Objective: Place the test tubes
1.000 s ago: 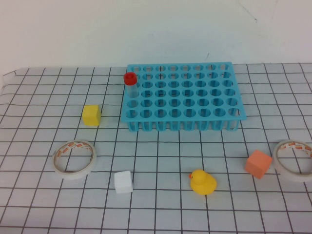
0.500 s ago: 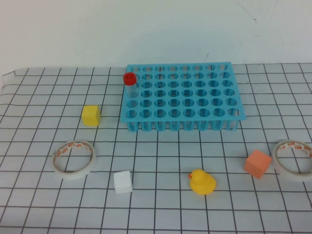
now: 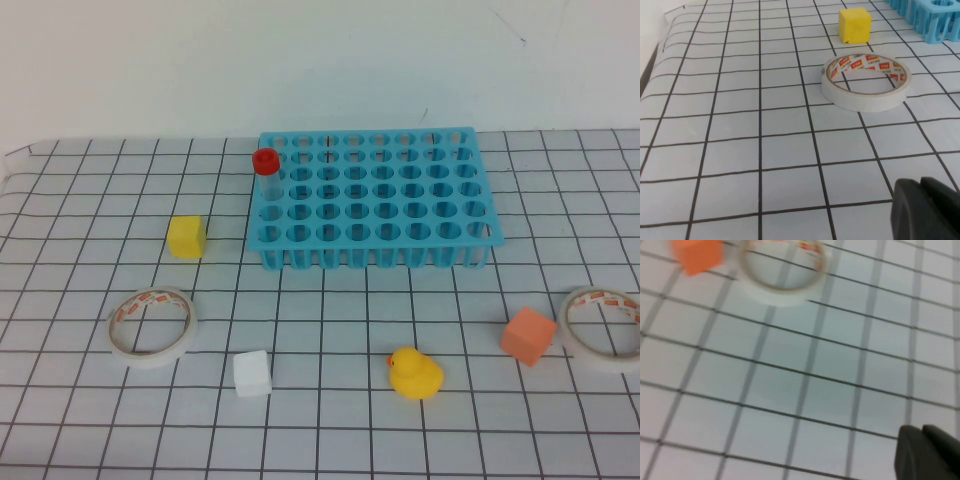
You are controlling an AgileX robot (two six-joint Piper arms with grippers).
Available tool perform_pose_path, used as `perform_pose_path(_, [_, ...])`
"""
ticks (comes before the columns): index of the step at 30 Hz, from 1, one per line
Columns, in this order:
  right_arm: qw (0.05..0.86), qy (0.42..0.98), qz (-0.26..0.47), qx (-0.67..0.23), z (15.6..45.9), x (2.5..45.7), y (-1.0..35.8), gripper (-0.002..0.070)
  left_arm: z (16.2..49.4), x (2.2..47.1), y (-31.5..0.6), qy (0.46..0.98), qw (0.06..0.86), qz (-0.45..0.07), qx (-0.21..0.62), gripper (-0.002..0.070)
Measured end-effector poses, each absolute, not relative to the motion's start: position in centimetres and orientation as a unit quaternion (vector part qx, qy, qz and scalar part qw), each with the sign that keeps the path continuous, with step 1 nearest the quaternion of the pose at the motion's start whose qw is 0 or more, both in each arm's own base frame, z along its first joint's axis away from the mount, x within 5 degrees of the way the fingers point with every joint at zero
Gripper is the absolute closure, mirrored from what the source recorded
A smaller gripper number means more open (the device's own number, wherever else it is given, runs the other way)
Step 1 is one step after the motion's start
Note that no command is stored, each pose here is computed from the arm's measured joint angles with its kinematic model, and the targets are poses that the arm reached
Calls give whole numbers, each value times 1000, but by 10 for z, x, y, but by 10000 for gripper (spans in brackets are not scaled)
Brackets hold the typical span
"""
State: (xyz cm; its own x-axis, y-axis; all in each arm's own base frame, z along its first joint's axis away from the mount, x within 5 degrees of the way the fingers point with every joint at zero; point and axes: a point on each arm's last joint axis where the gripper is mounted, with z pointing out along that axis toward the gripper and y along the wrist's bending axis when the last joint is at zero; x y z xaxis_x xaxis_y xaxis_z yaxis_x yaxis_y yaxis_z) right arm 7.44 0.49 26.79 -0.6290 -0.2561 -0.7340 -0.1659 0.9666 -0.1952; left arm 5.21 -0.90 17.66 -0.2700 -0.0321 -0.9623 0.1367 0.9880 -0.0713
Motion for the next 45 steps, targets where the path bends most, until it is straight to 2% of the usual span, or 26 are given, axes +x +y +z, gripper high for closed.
perform_pose_path(7, [405, 908, -105, 36, 268, 73, -17, 678, 177, 52, -9, 794, 603, -69, 34, 675])
perform_pose_path(8, [405, 905, -99, 82, 268, 72, -20, 678, 177, 52, -9, 794, 603, -69, 34, 675])
perform_pose_path(14, [431, 875, -47, 216, 270, 63, -25, 678, 177, 52, -9, 794, 603, -69, 34, 675])
perform_pose_path(18, [461, 846, -17, 268, 274, 52, -24, 678, 177, 52, -9, 794, 603, -69, 34, 676])
perform_pose_path(27, [553, 818, -32, 154, 287, 56, -18, 678, 177, 52, -9, 794, 603, -69, 34, 676])
perform_pose_path(31, [620, 777, -106, 20, 280, 45, -14, 678, 177, 52, -9, 794, 603, -69, 34, 676])
perform_pose_path(37, [628, 762, -147, -57, 232, 44, -11, 678, 177, 52, -9, 794, 603, -69, 34, 676])
perform_pose_path(42, [591, 796, -115, -55, 184, 51, -8, 678, 177, 52, -9, 794, 603, -69, 34, 676])
perform_pose_path(45, [581, 806, -102, -50, 172, 52, -7, 678, 177, 52, -9, 794, 603, -69, 34, 676])
